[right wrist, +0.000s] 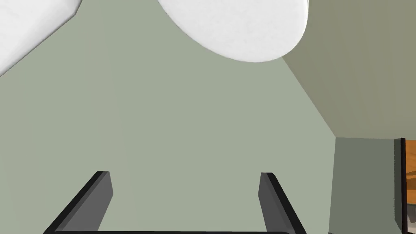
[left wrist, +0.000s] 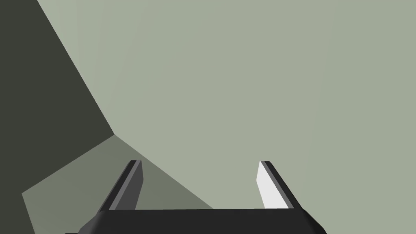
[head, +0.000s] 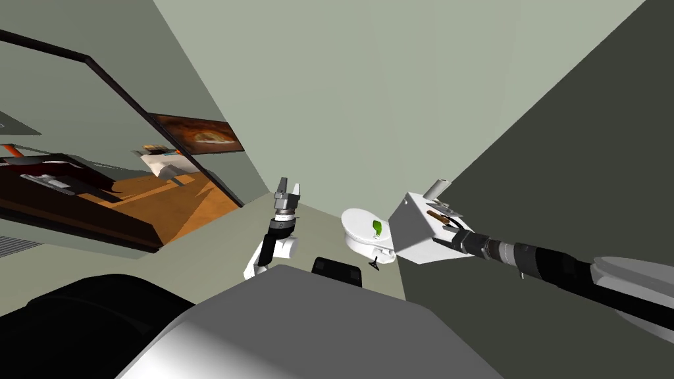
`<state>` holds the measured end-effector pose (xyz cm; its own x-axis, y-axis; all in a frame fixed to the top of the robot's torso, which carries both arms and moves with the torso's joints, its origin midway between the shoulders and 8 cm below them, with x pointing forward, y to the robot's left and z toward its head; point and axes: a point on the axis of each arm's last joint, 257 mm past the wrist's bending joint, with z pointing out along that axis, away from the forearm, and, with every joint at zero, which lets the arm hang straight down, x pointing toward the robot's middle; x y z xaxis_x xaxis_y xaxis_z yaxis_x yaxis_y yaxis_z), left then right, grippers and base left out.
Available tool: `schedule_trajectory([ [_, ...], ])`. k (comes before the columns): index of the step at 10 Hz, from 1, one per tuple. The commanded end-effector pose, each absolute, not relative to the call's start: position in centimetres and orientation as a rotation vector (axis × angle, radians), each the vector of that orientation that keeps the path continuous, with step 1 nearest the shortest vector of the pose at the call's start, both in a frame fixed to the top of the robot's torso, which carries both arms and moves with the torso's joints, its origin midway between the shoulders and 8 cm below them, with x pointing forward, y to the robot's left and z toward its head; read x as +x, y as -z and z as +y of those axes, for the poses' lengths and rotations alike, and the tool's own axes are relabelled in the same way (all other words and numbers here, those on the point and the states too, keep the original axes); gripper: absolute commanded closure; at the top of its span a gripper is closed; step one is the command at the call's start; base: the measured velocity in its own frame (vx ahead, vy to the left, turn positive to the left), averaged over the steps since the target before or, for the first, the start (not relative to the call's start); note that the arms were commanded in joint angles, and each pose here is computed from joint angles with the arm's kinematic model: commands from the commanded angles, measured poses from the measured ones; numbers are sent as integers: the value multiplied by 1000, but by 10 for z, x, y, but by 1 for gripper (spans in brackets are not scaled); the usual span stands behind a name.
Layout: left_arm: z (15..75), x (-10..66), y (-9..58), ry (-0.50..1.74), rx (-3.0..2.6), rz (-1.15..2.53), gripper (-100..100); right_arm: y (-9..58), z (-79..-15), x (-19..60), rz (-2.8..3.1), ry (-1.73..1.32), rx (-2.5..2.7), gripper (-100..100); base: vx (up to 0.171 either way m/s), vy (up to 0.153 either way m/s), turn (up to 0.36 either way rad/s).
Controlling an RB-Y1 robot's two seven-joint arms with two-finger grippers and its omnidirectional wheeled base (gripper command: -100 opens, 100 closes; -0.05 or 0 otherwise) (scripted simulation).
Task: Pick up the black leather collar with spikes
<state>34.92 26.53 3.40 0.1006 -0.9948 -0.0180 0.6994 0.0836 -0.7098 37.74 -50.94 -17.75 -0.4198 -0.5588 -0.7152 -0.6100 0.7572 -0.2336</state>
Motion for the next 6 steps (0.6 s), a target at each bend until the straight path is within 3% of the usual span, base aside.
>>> schedule_trajectory([
  [1, 265, 349, -34, 1380, -626, 591, 0, 184, -536, 368, 2187, -16, -912, -100, 68, -33, 98],
  [4, 265, 349, -34, 1380, -626, 591, 0, 191, -578, 348, 2294, 85, -967, -100, 108, -62, 143],
  [6, 265, 349, -34, 1380, -626, 591, 0, 199, -599, 330, 2363, 124, -987, -100, 39, -11, 44],
])
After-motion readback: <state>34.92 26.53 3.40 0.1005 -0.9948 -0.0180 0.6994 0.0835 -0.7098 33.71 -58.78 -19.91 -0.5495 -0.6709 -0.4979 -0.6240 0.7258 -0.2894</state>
